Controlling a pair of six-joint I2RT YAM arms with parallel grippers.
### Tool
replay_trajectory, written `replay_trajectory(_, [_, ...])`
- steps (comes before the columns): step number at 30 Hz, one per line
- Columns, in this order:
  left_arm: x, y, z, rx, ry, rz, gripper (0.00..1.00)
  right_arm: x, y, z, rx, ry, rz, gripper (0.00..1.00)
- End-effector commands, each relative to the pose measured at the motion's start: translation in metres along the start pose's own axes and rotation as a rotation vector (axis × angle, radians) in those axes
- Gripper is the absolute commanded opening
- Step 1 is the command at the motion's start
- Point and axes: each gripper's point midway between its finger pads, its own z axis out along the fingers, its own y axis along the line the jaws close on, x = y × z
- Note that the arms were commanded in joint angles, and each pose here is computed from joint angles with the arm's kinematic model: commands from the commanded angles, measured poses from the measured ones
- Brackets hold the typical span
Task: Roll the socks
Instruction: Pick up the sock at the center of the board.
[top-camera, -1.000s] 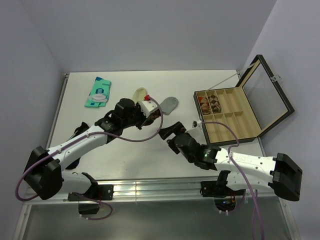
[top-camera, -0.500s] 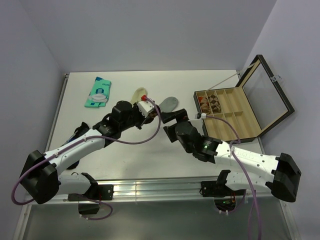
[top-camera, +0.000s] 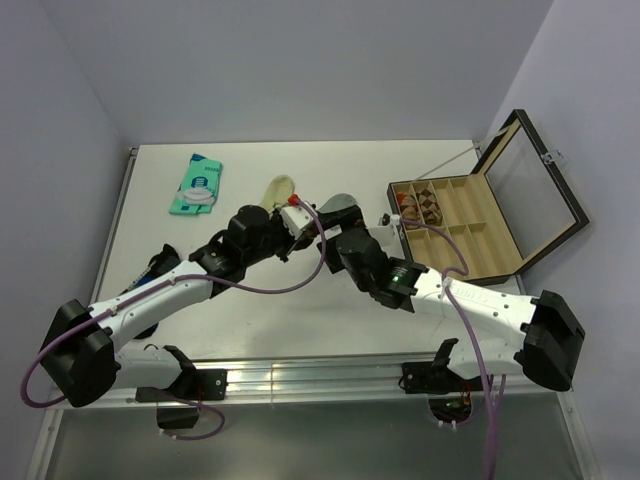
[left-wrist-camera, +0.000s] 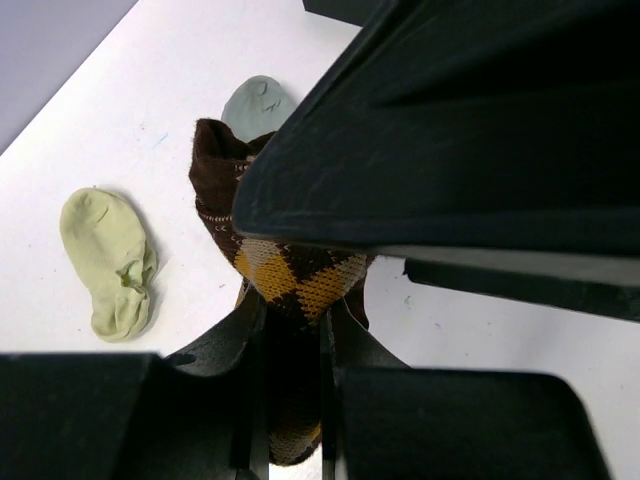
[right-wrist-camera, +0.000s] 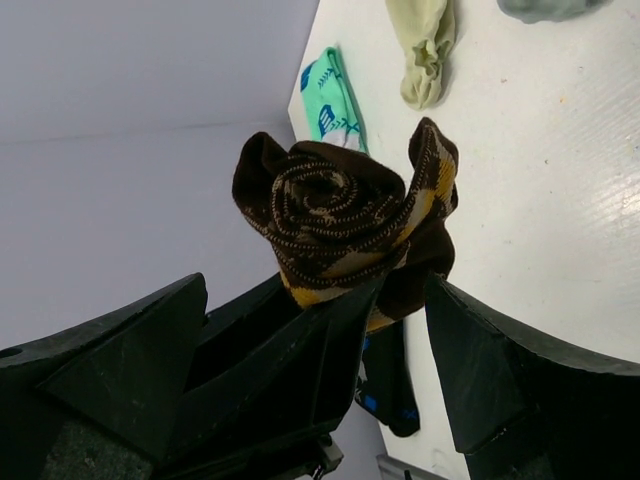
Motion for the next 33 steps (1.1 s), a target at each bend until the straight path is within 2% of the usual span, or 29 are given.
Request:
replay_trajectory(1, [-0.029,0.005,-0.005,-0.024,-0.093,0.003,0.00,-0.002,0.019,0.006,-0.025,-0.020,0.028,0.96])
replay_trajectory(19, [-0.030,-0.007,-0.012,0.040,-0.086,0.014,0.00,-0.014,0.018,0.024,-0.022,-0.061,-0.006,0.95])
replay_trajectory(33, [-0.025,-0.018,-0.013,0.108,-0.071,0.054,0.00,-0.001,0.015,0.034,-0.014,0.036,-0.079,0.94])
